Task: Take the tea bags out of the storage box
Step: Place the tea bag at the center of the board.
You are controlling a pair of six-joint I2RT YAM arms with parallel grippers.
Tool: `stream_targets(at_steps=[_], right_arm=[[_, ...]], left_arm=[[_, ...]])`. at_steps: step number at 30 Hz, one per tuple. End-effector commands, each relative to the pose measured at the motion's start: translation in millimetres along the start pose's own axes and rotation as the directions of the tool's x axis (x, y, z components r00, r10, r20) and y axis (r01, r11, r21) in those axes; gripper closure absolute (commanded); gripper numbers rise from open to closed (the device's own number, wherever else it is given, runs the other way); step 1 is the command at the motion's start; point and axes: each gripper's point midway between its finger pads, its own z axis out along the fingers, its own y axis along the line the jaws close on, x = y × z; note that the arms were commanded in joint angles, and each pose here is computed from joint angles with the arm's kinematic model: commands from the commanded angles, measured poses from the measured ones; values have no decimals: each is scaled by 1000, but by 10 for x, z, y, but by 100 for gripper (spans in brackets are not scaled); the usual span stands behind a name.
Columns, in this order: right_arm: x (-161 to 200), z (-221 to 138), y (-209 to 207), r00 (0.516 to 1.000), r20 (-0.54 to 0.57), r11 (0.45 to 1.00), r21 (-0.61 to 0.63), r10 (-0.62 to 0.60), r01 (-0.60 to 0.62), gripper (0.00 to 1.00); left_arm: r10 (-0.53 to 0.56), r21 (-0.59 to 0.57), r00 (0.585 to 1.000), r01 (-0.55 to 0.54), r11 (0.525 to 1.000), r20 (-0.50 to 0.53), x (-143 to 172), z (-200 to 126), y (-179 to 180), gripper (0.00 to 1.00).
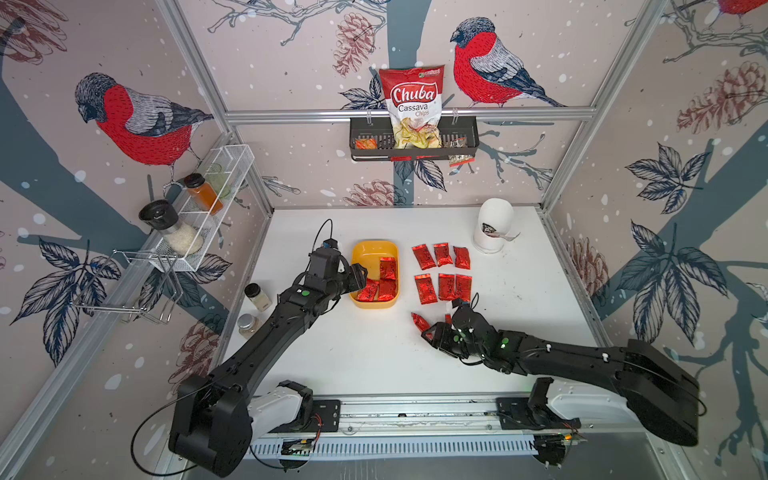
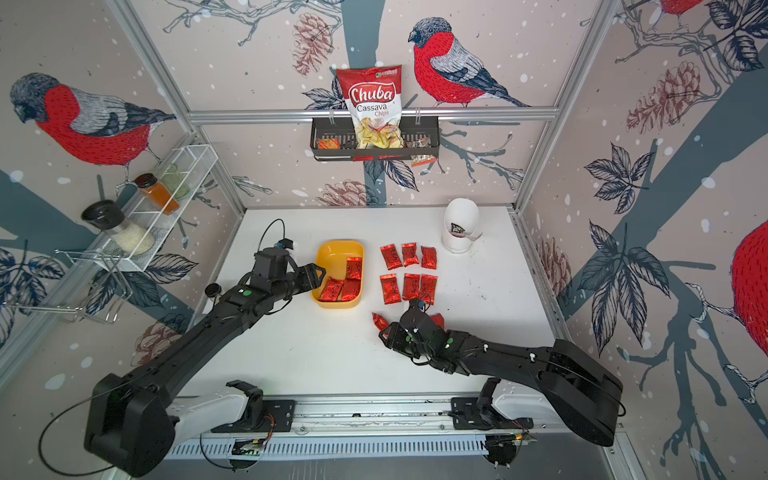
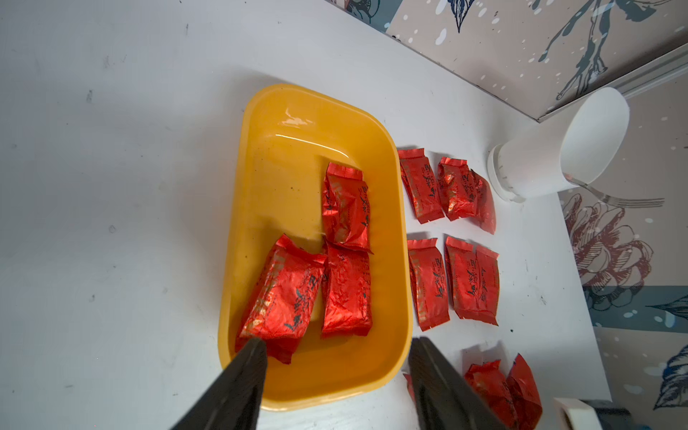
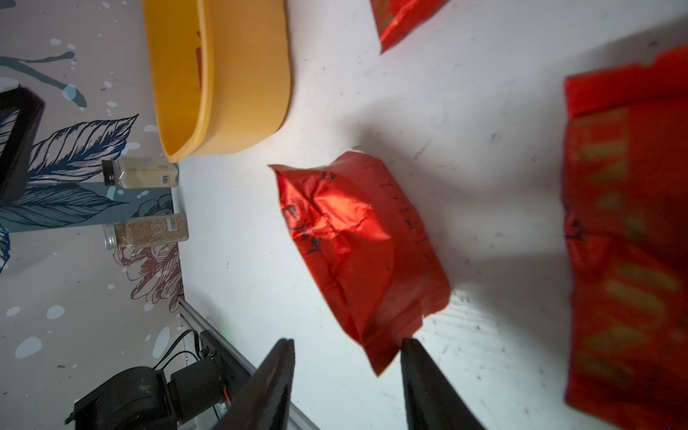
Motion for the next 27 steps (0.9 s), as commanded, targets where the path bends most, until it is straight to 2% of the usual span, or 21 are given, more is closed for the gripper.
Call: stream_targets(at_steps=[1, 8, 13, 16, 21, 27], right_arm=[[-59, -79, 19, 998, 23, 996, 60, -62, 61, 46], [-355, -187, 231, 982, 87, 979, 127, -168, 157, 45], [-496, -18, 441, 974, 46, 972, 93, -221, 216, 63], [-445, 161, 553, 971, -15, 970, 45, -239, 239, 72], [-250, 421, 646, 963, -107, 969, -25, -247, 246, 80], [-271, 383, 628, 963, -77, 966, -3, -259, 259, 84]], left_arm=[[53, -15, 998, -53, 998, -23, -43, 110, -4, 34], [63, -10, 994, -64, 998, -91, -23, 484, -31, 35], [56, -2, 990, -56, 998, -129, 47, 700, -35, 38], [47, -14, 990, -49, 999, -132, 67, 740, -2, 38], [43, -25, 990, -47, 999, -133, 104, 713, 36, 37], [41, -24, 990, -45, 999, -133, 138, 665, 48, 37]])
